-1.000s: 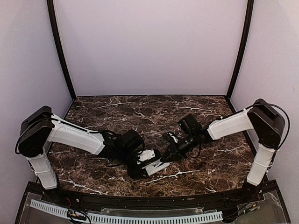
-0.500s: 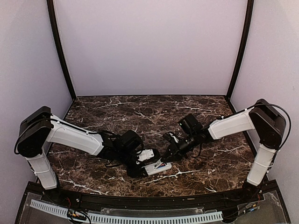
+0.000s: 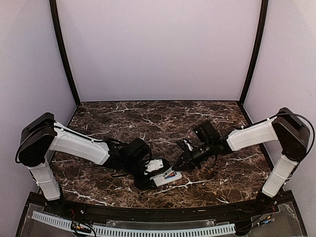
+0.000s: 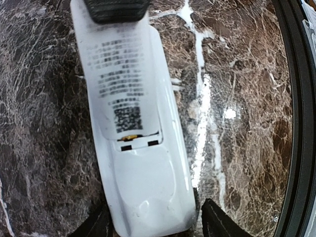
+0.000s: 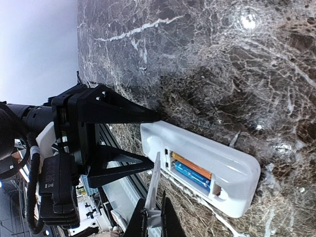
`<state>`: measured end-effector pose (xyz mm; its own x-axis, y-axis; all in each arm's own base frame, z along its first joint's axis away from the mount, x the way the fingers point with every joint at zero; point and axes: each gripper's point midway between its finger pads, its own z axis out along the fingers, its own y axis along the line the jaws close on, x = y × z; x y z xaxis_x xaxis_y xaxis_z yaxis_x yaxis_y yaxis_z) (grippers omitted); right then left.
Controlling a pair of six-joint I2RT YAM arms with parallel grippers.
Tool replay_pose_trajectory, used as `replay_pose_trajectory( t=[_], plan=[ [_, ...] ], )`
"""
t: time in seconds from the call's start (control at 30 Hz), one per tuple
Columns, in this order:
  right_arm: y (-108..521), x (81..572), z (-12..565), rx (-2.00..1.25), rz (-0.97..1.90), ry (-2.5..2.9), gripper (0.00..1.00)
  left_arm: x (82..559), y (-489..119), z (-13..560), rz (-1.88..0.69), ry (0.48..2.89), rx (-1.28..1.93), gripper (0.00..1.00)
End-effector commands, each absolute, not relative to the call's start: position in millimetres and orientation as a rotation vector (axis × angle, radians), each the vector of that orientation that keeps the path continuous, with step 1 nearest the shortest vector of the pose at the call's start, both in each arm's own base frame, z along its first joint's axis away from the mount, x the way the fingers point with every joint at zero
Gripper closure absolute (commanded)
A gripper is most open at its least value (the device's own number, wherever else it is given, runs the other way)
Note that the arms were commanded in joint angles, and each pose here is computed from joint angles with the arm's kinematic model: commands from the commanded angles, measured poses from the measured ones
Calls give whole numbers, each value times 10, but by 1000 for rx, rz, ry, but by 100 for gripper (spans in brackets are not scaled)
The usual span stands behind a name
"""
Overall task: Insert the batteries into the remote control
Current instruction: Load the battery cover onto the remote control without the battery cover.
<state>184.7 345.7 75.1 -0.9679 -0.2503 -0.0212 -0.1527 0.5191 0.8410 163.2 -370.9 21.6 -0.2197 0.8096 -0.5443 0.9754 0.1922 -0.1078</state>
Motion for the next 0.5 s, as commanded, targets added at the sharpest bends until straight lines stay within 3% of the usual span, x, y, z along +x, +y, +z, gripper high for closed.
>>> replay_pose_trajectory(
  t=[0.0, 0.47],
  plan=[
    [3478, 1875, 744, 314, -1481, -2692, 100, 1410, -3522, -42, -630, 2179, 1773, 38],
    [3483, 1807, 694, 352, -1440, -2716, 100, 1410, -3526, -56, -628, 2189, 1778, 58]
  ],
)
